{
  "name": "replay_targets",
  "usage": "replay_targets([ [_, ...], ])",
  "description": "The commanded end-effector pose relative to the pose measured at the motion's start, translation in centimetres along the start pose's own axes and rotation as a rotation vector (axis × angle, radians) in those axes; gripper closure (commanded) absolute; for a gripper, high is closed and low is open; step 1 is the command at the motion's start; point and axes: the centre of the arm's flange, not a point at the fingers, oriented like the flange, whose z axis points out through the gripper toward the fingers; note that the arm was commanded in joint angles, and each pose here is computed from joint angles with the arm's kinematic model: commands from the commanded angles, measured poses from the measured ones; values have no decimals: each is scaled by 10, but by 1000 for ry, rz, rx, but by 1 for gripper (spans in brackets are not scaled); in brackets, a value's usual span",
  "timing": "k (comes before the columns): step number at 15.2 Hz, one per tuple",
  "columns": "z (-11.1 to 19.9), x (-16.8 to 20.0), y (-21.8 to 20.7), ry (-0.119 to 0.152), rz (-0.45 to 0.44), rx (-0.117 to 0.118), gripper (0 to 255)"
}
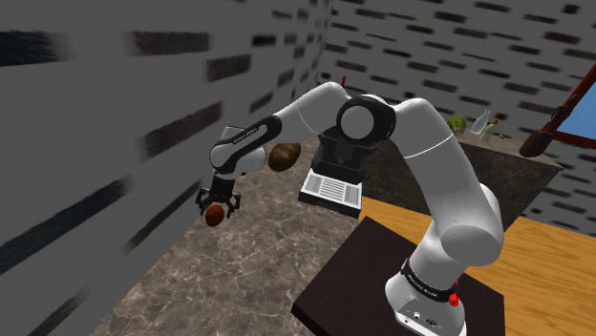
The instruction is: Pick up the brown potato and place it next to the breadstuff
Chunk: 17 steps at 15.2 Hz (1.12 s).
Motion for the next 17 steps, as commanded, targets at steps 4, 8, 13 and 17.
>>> replay_targets([
  [4, 0, 0, 0, 0, 0, 0, 0],
  [8, 0, 0, 0, 0, 0, 0, 255],
  [13, 0, 0, 0, 0, 0, 0, 255],
  [17, -15, -4, -3, 0, 0, 0, 255],
])
